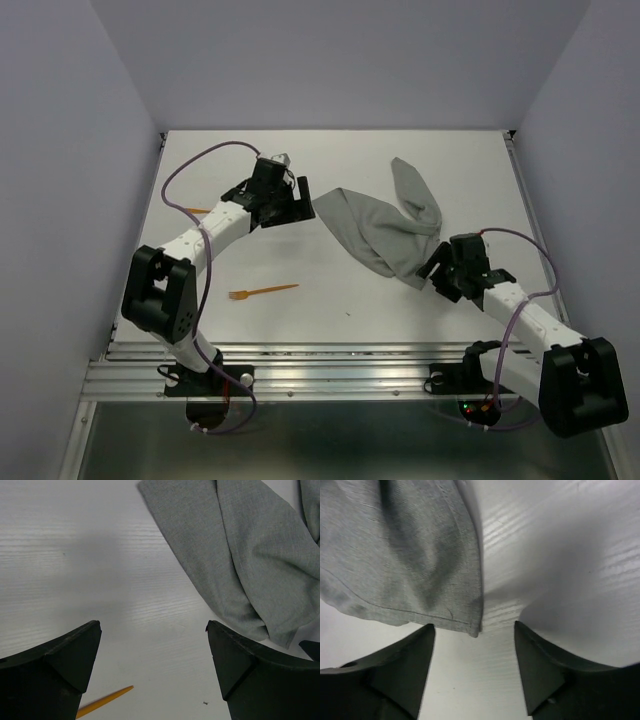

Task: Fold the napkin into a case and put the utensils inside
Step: Pick up the crumpled napkin from the center of the board.

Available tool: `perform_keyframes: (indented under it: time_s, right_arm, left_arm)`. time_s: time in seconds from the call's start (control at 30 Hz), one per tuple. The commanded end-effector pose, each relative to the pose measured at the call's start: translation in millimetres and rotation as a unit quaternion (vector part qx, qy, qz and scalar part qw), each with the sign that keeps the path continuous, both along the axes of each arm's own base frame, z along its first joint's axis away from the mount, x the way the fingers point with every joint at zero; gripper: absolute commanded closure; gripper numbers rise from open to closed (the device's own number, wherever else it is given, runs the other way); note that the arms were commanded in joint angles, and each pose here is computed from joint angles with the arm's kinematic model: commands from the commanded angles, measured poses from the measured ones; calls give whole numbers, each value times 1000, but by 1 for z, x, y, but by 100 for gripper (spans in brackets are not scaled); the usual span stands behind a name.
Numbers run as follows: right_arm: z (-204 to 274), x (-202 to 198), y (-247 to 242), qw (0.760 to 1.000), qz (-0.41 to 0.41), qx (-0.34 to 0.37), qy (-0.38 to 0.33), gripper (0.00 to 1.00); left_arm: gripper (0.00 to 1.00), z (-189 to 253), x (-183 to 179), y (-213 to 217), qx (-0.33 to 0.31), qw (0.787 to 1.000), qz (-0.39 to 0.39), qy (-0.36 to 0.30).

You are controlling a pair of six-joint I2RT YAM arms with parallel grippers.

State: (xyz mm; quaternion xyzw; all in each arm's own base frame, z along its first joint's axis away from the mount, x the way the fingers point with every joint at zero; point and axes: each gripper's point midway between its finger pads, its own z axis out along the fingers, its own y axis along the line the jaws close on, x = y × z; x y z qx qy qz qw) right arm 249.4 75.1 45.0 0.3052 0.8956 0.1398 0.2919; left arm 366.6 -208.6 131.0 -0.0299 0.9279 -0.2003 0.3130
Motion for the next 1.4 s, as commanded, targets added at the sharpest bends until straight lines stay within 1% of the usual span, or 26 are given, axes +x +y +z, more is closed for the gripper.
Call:
perform_keyframes:
  time_s: [0.0,0.07,0.1,0.3,0.37,0.47,0.5,0.53,0.57,0.6,0.67,0.73,0.83,0.9,0.93,0.97,1.0,1.03,1.1,1.13,1.17,1.2,1.23,1.3,1.33,1.37]
  right_arm:
    - [-2,-6,8,999,-10,38,-5,35]
    - [-7,-9,7,1000,-2,30,1,40]
    - [-6,-7,8,1000,4,30,-5,47]
    - [-29,-15,20,998,22,56,23,49]
    - [-37,-16,21,998,21,58,33,51]
    - [-40,-14,17,998,9,52,32,61]
    - [-40,-13,16,998,6,50,30,65]
    - [-40,-12,15,998,4,48,27,77]
    - [-39,-9,14,999,0,44,24,85]
    - [-39,-9,13,999,-2,41,26,99]
    - [-37,-5,12,999,-6,39,23,99]
    - [-34,-6,11,999,-6,38,23,99]
    - [-25,-5,5,1000,-14,25,9,99]
    - [-16,-7,-1,1000,-19,12,-4,99]
    - [-12,-7,-5,1000,-24,5,-10,99]
    - [-8,-8,-5,1000,-22,5,-13,99]
    - [-3,-8,-8,999,-27,0,-19,99]
    - [5,-9,-10,999,-28,-2,-28,99]
    - [12,-10,-14,999,-34,-8,-36,99]
    - [17,-11,-15,998,-36,-9,-42,99]
    - [18,-12,-16,998,-37,-11,-41,99]
    - [19,-13,-16,998,-37,-11,-42,99]
    - [22,-12,-15,998,-36,-9,-45,99]
    - [23,-12,-15,998,-36,-8,-45,99]
    - [23,-12,-15,998,-36,-7,-44,99]
    - [23,-11,-14,998,-36,-6,-45,99]
  left_arm:
    - [2,4,7,-6,2,1000,7,-7]
    - [3,0,8,-8,4,1000,5,-3]
    - [3,-2,8,-9,3,1000,5,-2]
    - [4,-6,9,-14,-5,1000,1,4]
    - [4,-10,8,-15,-4,1000,0,9]
    - [4,-13,7,-14,-4,1000,1,13]
    - [4,-14,7,-15,-4,1000,0,14]
    - [4,-15,8,-16,-4,1000,-1,14]
    - [4,-17,10,-17,-3,1000,0,13]
    - [4,-23,13,-18,-1,1000,1,16]
    - [4,-24,23,-23,-3,1000,2,16]
    - [5,-39,29,-28,2,999,-1,35]
    - [11,-49,46,-32,7,999,13,38]
    - [17,-56,59,-36,15,999,19,41]
    - [20,-50,69,-41,9,999,19,31]
    - [20,-60,67,-41,14,999,18,43]
    - [23,-53,76,-47,8,999,14,34]
    - [24,-66,78,-47,18,999,14,46]
    - [25,-62,92,-48,27,999,24,38]
    - [27,-74,94,-42,46,997,32,47]
    - [30,-70,101,-44,46,998,35,40]
    - [30,-79,101,-44,53,997,34,49]
    - [35,-74,108,-47,50,997,34,42]
    - [37,-77,116,-43,64,996,49,36]
    - [41,-85,116,-41,74,995,53,43]
    - [42,-82,122,-43,74,995,55,38]
